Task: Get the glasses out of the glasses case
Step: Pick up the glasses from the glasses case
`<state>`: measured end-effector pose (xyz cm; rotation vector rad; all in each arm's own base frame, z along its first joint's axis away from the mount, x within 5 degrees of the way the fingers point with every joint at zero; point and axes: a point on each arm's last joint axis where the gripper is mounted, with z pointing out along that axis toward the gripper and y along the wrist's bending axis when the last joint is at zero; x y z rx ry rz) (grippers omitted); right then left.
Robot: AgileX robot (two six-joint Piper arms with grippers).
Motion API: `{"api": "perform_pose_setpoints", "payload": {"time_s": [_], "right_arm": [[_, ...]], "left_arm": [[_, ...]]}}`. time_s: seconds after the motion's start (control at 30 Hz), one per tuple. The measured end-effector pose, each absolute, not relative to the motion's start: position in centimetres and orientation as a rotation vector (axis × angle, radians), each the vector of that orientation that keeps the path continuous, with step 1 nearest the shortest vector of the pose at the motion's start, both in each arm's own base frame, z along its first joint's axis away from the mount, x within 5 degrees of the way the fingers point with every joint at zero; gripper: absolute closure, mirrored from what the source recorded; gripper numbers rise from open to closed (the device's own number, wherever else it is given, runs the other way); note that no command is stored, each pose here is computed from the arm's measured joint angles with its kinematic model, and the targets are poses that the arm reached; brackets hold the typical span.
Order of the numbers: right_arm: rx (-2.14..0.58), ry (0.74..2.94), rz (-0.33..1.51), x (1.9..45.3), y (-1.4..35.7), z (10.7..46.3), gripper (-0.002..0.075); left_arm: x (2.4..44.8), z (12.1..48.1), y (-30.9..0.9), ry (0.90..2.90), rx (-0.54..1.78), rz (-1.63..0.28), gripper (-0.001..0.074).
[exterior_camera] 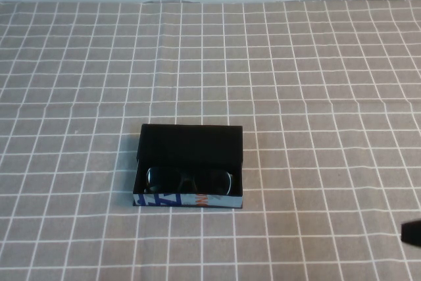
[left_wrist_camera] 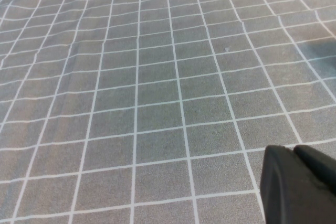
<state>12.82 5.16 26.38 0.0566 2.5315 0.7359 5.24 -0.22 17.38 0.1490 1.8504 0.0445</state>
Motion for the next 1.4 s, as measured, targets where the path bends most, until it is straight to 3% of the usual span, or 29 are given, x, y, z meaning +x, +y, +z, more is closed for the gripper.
{"api": "perform_pose_setpoints", "payload": {"time_s": [0.2, 0.37, 0.6, 0.73, 0.93, 1.4], "right_arm": [[-0.22, 2.649, 0.663, 19.0, 6.9, 28.2, 0.0743], [-0.643, 2.662, 0.585, 23.2, 12.7, 28.7, 0.0743], [-1.295, 2.406, 0.56, 26.7, 22.3, 28.9, 0.0732], [-1.574, 2.24, 0.544, 28.3, 26.1, 28.1, 0.0641], [-1.78, 2.093, 0.494, 30.5, 29.6, 26.0, 0.0427], [-1.897, 2.083, 0.423, 34.0, 32.2, 21.8, 0.0388]], "left_arm": [[5.2, 17.4, -0.2, 1.85, 0.149, 0.044, 0.0739], [5.2, 17.4, -0.2, 1.85, 0.149, 0.044, 0.0739], [5.2, 17.4, -0.2, 1.85, 0.149, 0.044, 0.0739], [5.2, 17.4, -0.2, 1.85, 0.149, 0.044, 0.0739], [5.2, 17.4, -0.2, 1.85, 0.149, 0.044, 0.0739], [5.2, 17.4, -0.2, 1.85, 0.149, 0.044, 0.0739]]}}
